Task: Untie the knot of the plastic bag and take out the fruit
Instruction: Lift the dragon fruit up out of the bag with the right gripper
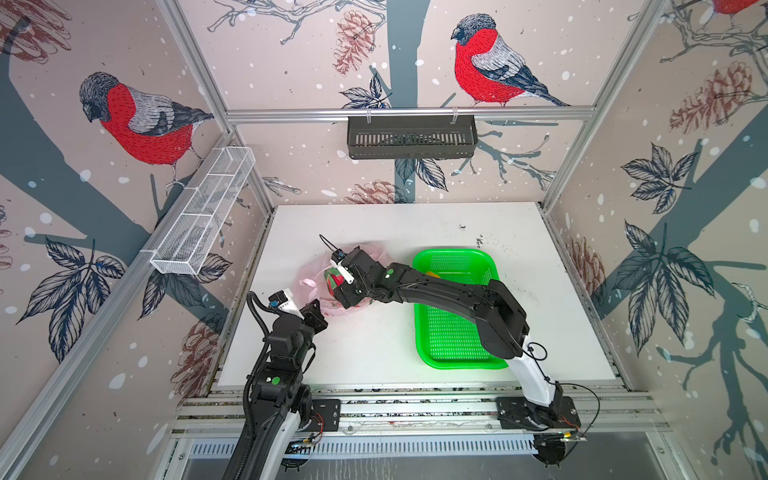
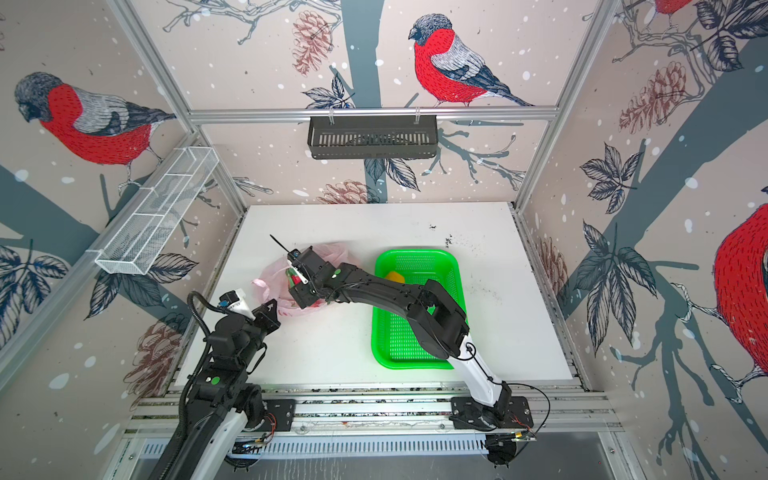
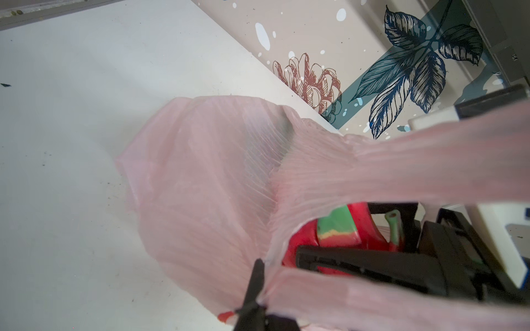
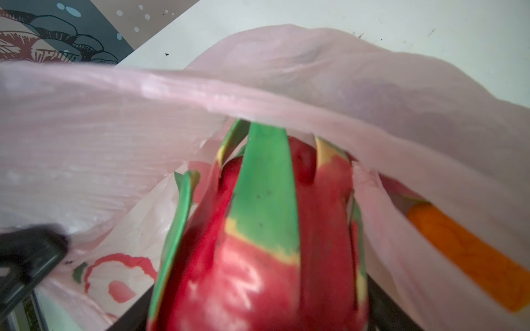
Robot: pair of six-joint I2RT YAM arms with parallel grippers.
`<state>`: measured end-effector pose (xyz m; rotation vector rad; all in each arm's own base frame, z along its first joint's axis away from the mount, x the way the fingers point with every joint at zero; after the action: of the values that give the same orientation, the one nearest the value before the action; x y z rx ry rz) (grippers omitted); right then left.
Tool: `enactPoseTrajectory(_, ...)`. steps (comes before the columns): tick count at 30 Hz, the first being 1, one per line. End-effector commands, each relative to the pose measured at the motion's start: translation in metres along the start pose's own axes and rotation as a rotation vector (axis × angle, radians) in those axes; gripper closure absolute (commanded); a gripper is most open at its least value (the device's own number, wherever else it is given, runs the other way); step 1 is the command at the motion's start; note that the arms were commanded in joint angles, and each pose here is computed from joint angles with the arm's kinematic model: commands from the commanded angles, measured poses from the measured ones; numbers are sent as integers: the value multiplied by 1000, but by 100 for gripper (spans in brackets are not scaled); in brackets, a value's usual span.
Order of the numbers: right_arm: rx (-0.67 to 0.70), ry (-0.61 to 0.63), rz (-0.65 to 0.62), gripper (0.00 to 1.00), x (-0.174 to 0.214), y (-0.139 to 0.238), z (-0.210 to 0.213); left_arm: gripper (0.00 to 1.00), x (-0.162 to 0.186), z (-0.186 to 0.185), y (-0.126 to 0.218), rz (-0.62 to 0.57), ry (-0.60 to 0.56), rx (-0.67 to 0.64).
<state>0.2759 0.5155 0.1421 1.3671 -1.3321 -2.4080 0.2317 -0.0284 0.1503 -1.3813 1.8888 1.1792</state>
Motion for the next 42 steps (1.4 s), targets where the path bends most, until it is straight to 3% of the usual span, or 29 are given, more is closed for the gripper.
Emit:
enactPoseTrajectory(1,-14,-14,-59,54,-15,13,6,100,-13,-5,0,-62,2,18)
enactPoseTrajectory(42,-72,-19,-80,57,-23,67,15,100,-20,-4,-3,-113,38,15)
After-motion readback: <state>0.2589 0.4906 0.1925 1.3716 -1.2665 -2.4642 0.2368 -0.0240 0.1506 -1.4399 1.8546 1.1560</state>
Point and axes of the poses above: each gripper's point midway between its finger pads, its own y axis back along the fingers, its own z axis along the line the jaws close on, x = y × z, the point moved 2 cm from there along y, back along the fingers, and after that the axes turned 8 degrees about -y, right-handed, at the moved point
